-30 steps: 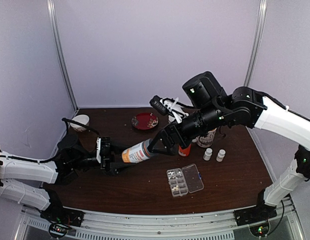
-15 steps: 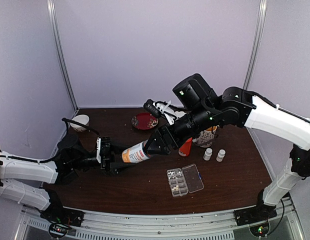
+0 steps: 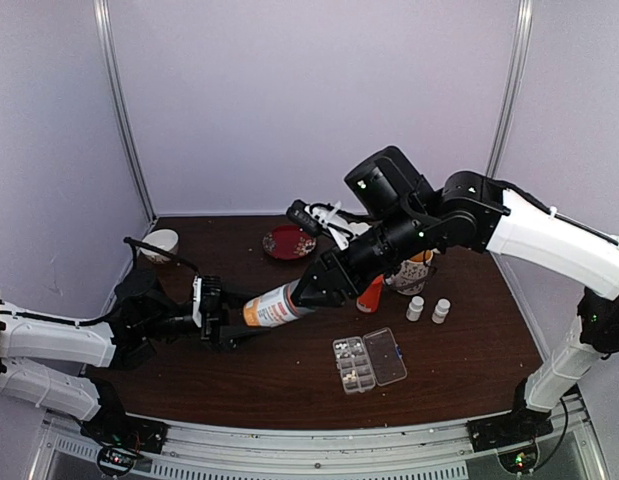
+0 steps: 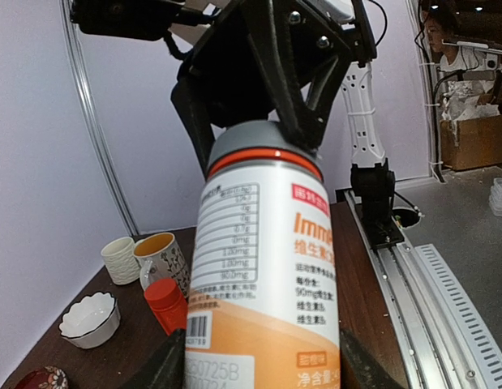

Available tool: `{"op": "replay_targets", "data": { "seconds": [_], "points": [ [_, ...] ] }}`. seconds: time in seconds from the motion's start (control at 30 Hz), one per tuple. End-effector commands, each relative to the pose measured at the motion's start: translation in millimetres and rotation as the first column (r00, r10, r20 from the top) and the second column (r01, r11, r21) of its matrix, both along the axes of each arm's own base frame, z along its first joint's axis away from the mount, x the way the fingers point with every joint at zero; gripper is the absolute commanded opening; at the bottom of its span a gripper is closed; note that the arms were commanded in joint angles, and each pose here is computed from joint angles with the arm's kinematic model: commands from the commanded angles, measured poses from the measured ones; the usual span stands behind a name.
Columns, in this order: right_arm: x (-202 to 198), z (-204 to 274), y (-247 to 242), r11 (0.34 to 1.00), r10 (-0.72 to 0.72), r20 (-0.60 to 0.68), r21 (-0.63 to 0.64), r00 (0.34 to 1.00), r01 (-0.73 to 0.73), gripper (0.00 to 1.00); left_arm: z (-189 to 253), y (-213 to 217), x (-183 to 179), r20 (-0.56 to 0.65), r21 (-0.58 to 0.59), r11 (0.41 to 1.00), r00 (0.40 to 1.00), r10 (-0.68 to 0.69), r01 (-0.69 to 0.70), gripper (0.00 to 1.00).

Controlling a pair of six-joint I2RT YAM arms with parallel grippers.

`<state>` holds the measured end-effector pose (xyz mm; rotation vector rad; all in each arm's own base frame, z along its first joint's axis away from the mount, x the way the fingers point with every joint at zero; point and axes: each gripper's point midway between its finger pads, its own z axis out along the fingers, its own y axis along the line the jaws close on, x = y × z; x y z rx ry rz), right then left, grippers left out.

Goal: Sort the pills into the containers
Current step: Unscrew the lid of the pill bottle.

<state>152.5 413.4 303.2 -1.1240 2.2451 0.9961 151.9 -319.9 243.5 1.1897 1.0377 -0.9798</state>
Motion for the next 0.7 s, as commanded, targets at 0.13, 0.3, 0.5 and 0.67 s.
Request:
{"op": "replay_targets", "data": {
  "seconds": [0.13,0.3,0.5,0.67],
  "points": [
    [-6.6,0.9,4.1,0.998,0.056,0.016,-0.011,0.998,-0.056,0.7,21.9,0.2,4.1,0.055,-0.064,0.998,0.998,0.019,-0.015,0.18],
    [-5.7,-0.3,4.1,0.998,0.056,0.024,-0.017,0.998,-0.055,0.7,21.5,0.6,4.0,0.054,-0.064,0.998,0.998,0.02,-0.016,0.18],
    [-5.3,-1.7,3.3,0.997,0.07,0.047,-0.032,0.996,-0.069,0.49,21.8,0.8,4.2,0.053,-0.065,0.998,0.998,0.021,-0.018,0.18],
    [-6.1,-2.2,4.1,0.991,0.131,0.134,-0.048,0.982,-0.126,0.41,21.8,1.0,3.7,0.046,-0.068,0.998,0.999,0.018,-0.015,0.18]
  ]
}}
